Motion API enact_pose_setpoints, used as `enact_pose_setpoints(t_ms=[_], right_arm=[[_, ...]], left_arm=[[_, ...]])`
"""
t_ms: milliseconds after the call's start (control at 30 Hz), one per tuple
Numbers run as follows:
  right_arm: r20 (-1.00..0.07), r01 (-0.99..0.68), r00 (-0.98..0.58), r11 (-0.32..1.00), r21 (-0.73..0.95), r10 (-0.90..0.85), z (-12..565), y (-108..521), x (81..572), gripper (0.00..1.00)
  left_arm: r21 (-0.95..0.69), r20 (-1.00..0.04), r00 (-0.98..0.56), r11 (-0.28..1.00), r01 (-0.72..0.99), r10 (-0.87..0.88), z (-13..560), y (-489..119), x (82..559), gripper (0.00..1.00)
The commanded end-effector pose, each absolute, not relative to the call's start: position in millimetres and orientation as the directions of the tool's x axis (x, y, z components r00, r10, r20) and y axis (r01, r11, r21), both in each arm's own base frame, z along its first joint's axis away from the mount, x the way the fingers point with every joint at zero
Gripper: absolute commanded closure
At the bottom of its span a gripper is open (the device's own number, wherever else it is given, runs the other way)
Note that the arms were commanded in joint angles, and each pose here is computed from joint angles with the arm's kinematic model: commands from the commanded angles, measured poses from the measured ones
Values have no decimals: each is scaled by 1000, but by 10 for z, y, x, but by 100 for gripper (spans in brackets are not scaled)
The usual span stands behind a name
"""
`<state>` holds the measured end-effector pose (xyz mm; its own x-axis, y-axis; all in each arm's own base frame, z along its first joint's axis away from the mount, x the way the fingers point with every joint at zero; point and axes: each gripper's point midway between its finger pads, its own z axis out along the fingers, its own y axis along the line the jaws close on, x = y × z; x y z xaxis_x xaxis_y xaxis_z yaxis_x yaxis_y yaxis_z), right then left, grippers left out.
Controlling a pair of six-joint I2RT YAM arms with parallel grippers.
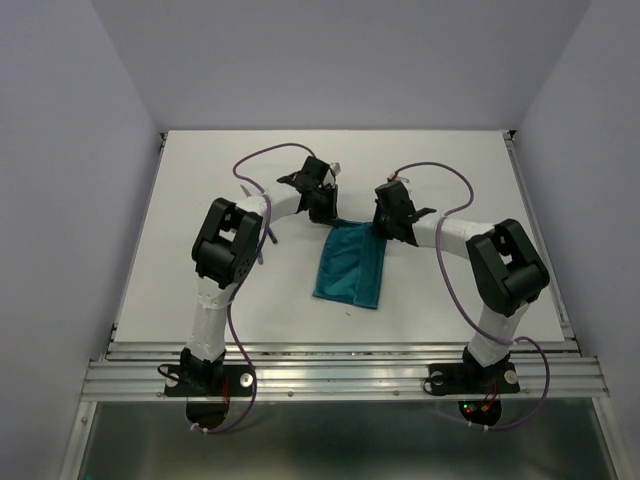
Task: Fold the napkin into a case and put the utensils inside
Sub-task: Smooth out the 2/3-rectangle-folded napkin at the center of the board.
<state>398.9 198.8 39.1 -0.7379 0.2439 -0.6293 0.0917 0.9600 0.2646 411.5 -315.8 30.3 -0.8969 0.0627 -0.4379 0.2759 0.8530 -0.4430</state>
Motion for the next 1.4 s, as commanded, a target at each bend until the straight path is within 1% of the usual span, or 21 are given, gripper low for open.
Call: enact_pose_setpoints(t_ms=[0, 233, 500, 733, 867, 933, 1033, 1167, 1200, 1367], right_arm=[[-690, 91, -676, 959, 269, 258, 584, 1998, 4232, 91], [-642, 137, -714, 955, 262, 279, 272, 1982, 4232, 91], [-587, 184, -741, 939, 291, 327, 107, 2000, 4194, 91], [-559, 208, -749, 928, 309, 354, 75, 2032, 4173, 91], [-562, 203, -744, 924, 324, 360, 148, 2048, 4171, 91], [-578, 181, -735, 924, 337, 354, 279, 2059, 4179, 89], [-606, 152, -716, 924, 350, 347, 469, 2062, 4194, 84], [-652, 130, -667, 918, 375, 361, 823, 1974, 4238, 71], [-667, 113, -653, 916, 384, 360, 945, 1965, 4220, 63], [-657, 141, -636, 898, 416, 405, 1046, 1687, 4236, 51]], left_arm=[[-439, -464, -882, 844, 309, 81, 459, -3199, 4193, 100], [-464, -475, -877, 829, 313, 65, 605, -3289, 4233, 100], [-510, -467, -884, 808, 294, 28, 745, -3423, 4195, 100], [-576, -458, -888, 774, 264, -38, 958, -3587, 4244, 100], [-575, -457, -888, 778, 255, -47, 954, -3573, 4255, 100], [-562, -453, -891, 787, 256, -34, 884, -3537, 4249, 100], [-554, -441, -897, 792, 258, -16, 764, -3492, 4239, 100], [-540, -415, -910, 802, 253, 8, 571, -3443, 4201, 100], [-540, -412, -911, 802, 256, 12, 541, -3437, 4197, 100], [-533, -399, -916, 804, 263, 35, 414, -3407, 4176, 100]])
